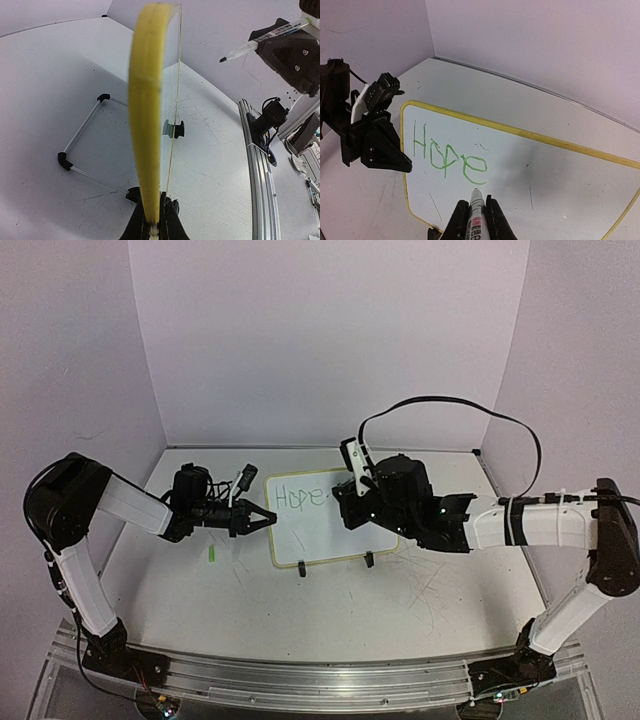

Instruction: Write a sentence on the whiteboard

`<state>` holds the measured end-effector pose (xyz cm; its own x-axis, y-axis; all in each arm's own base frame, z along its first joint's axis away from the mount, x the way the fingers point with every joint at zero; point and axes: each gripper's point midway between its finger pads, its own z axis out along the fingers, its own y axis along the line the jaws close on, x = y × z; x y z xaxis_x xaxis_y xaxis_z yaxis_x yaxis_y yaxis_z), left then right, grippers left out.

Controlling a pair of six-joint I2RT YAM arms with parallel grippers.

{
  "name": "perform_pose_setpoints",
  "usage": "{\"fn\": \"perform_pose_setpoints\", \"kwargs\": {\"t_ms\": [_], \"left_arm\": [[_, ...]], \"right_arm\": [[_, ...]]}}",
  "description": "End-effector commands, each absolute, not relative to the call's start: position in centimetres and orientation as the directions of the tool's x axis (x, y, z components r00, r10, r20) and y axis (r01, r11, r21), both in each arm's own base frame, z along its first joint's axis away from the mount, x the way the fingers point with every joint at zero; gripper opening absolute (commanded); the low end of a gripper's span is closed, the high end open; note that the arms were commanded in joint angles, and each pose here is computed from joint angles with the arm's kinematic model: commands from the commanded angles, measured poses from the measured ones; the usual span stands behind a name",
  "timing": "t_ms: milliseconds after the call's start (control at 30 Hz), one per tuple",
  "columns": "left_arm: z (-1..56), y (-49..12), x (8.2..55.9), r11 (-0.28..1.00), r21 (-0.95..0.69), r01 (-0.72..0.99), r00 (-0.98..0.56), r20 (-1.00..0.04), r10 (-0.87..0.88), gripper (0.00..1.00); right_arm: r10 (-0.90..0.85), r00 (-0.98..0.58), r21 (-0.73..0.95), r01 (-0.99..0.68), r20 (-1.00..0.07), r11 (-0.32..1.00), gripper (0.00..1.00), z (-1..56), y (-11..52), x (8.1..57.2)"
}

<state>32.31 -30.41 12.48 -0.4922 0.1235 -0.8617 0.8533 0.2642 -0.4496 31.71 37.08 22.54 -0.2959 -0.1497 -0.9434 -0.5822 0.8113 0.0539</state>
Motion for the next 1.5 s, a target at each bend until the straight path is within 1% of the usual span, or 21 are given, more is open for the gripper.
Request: {"fn": "perform_pose_setpoints", "kwargs": {"t_ms": [0,233,533,667,733,900,1100,1467], "left_arm": [[12.4,-29.0,34.5,0.404,-0.363,0.840,-0.440,-0.891,0.114,0.00],[12.3,-29.1,34.7,0.413,-0.360,0.837,-0.440,-0.891,0.115,0.00],[12.3,-29.1,34.7,0.417,-0.355,0.837,-0.437,-0.892,0.118,0.00],[12.1,-29.1,34.8,0.419,-0.356,0.835,-0.440,-0.890,0.120,0.00],[11.9,-29.1,34.9,0.419,-0.358,0.834,-0.442,-0.889,0.122,0.00],[12.0,-29.2,34.9,0.416,-0.357,0.836,-0.441,-0.889,0.123,0.00],[12.0,-29.1,34.8,0.423,-0.353,0.835,-0.440,-0.889,0.124,0.00],[12.0,-29.1,34.7,0.420,-0.352,0.836,-0.438,-0.890,0.126,0.00]], "right_arm": [[-0.151,-0.298,0.064,-0.606,-0.943,0.793,0.00,22.9,38.8,31.9],[-0.166,-0.290,0.043,-0.597,-0.942,0.801,0.00,22.5,38.6,32.0],[-0.138,-0.256,0.013,-0.512,-0.957,0.859,0.00,23.5,36.0,33.1],[-0.115,-0.241,0.010,-0.461,-0.964,0.887,0.00,23.6,33.7,33.6],[-0.129,-0.222,-0.013,-0.459,-0.966,0.888,0.00,23.8,33.3,33.8],[-0.177,-0.205,-0.050,-0.510,-0.963,0.859,0.00,23.5,34.9,34.0],[-0.143,-0.175,-0.038,-0.495,-0.974,0.868,0.00,24.5,35.5,34.8],[-0.124,-0.181,-0.015,-0.507,-0.976,0.862,0.00,23.9,36.9,35.5]]}}
